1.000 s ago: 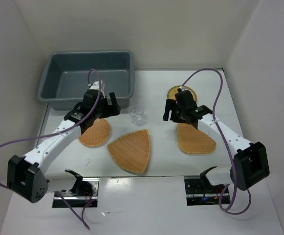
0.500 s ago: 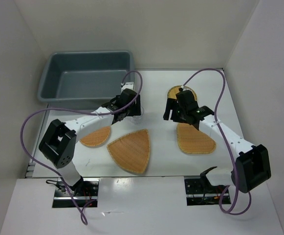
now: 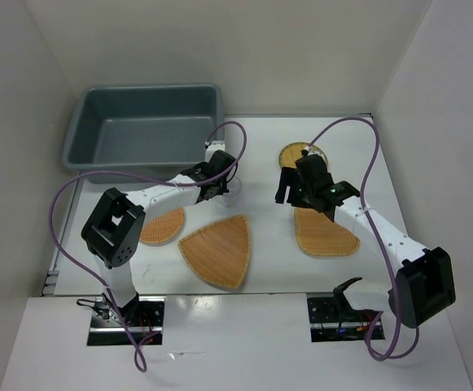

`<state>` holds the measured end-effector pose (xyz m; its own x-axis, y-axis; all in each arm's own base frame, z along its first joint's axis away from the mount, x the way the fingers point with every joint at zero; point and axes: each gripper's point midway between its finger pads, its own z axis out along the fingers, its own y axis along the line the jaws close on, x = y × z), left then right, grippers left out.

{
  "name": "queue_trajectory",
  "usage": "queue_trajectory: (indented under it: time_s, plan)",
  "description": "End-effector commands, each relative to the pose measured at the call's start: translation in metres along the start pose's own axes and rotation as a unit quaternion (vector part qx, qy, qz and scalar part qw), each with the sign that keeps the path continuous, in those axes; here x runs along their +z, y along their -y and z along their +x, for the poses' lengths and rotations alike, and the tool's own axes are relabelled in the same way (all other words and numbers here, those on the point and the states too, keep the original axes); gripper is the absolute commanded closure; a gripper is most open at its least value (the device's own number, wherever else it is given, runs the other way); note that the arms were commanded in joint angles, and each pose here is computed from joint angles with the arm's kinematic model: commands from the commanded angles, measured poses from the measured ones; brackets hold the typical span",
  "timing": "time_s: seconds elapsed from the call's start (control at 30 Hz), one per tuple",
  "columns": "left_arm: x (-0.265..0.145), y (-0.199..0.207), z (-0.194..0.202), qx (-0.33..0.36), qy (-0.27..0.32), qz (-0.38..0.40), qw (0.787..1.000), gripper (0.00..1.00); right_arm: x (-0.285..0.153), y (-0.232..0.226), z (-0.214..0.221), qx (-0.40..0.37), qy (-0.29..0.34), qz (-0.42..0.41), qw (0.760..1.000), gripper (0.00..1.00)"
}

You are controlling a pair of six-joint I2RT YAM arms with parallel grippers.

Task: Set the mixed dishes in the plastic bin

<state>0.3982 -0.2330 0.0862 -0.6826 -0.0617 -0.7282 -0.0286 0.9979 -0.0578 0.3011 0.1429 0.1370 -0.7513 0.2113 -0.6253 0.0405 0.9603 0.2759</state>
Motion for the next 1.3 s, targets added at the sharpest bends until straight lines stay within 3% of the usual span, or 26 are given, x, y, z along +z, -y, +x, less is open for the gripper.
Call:
queue_trajectory:
  time_s: [0.0, 0.13, 0.27, 0.43, 0.57, 0.7, 0.8, 0.87, 0.93, 1.07, 1.27]
  plan:
    - [-0.001, 0.001, -0.002, -0.001, -0.002, -0.005, 1.0, 1.0, -0.007, 0.002, -0.007, 0.006, 0.02, 0.0, 1.0, 0.18]
    - [-0.036, 0.047, 0.003, 0.033, -0.037, 0.109, 0.993, 1.0, -0.007, 0.002, -0.007, 0.006, 0.02, 0.0, 1.0, 0.18]
    - [-0.092, 0.105, -0.004, 0.071, -0.032, 0.209, 0.975, 1.0, -0.007, 0.002, -0.01, 0.007, 0.026, 0.001, 1.0, 0.18]
    - [-0.162, 0.122, -0.1, 0.045, 0.08, 0.252, 0.963, 1.0, -0.007, -0.003, -0.01, 0.017, 0.025, -0.01, 0.999, 0.18]
    - [-0.189, 0.095, -0.176, 0.035, 0.18, 0.191, 0.964, 1.0, -0.014, -0.004, -0.013, 0.03, 0.035, -0.017, 0.999, 0.18]
    - [-0.176, 0.038, -0.23, 0.01, 0.233, 0.114, 0.966, 1.0, -0.022, -0.001, -0.007, 0.04, 0.036, -0.018, 0.998, 0.18]
    - [-0.14, -0.008, -0.245, -0.008, 0.23, 0.058, 0.971, 1.0, -0.022, 0.004, 0.002, 0.049, 0.031, -0.015, 0.998, 0.18]
    - [-0.11, -0.027, -0.237, -0.012, 0.204, 0.041, 0.978, 1.0, -0.023, 0.006, 0.006, 0.048, 0.03, -0.014, 0.998, 0.18]
    - [-0.072, -0.072, -0.232, -0.031, 0.176, -0.001, 0.984, 1.0, -0.025, 0.008, 0.008, 0.053, 0.032, -0.015, 0.998, 0.18]
    - [-0.019, -0.107, -0.209, -0.057, 0.132, -0.022, 0.989, 1.0, -0.027, 0.009, 0.006, 0.054, 0.039, -0.014, 0.998, 0.19]
    - [0.028, -0.109, -0.169, -0.067, 0.077, -0.015, 0.995, 1.0, -0.021, 0.012, 0.012, 0.052, 0.027, -0.006, 0.998, 0.19]
